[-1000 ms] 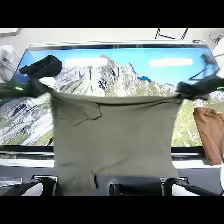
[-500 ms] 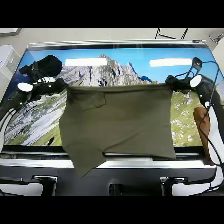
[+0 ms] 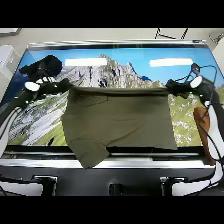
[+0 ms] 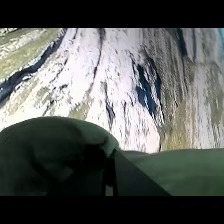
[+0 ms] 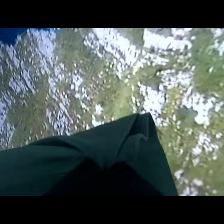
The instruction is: Fold the clothes and pants, and hang the long-sleeved shirts on hangers.
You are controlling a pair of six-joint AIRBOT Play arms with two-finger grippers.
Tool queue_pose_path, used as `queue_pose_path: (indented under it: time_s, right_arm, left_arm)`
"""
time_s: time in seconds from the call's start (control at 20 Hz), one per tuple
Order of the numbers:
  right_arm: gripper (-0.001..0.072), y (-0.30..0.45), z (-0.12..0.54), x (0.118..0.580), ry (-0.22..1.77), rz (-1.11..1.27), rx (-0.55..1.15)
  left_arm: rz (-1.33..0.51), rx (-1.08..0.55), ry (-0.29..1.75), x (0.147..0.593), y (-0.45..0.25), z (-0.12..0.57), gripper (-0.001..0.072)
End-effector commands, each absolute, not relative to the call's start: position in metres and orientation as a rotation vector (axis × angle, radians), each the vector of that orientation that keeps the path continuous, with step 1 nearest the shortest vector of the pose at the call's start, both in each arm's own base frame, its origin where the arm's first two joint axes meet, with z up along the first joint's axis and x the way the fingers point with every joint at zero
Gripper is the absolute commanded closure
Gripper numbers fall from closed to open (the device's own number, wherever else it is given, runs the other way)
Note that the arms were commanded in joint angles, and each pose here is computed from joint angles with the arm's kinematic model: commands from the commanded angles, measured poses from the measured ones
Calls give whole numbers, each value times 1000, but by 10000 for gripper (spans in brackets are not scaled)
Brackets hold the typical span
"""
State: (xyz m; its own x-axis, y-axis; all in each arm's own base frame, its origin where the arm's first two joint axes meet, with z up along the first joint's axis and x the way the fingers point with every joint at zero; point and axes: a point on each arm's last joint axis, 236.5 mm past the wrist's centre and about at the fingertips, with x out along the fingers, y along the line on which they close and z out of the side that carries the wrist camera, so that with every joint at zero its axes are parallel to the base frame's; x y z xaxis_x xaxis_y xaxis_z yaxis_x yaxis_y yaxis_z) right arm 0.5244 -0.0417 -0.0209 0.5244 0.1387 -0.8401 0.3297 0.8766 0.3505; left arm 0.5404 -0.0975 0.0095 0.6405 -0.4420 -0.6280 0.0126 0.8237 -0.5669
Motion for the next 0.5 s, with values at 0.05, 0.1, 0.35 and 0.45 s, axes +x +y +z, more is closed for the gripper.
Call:
queue_pose_path:
  time_s: [0.05,0.1,0.35,0.45]
  right_arm:
    - [672,-39,-33,411,1489,-45,401]
    - [672,-42,-41,392,1563,-57,374]
    - [672,-40,-73,360,1687,-59,366]
    - [672,-40,-73,358,1695,-51,359]
  left_arm:
    - [-338,-524,1333,427,-93,-24,686]
    - [-346,-507,1429,402,-94,-38,686]
    - [-293,-546,1532,370,-94,-78,685]
    - [-291,-550,1553,364,-95,-83,685]
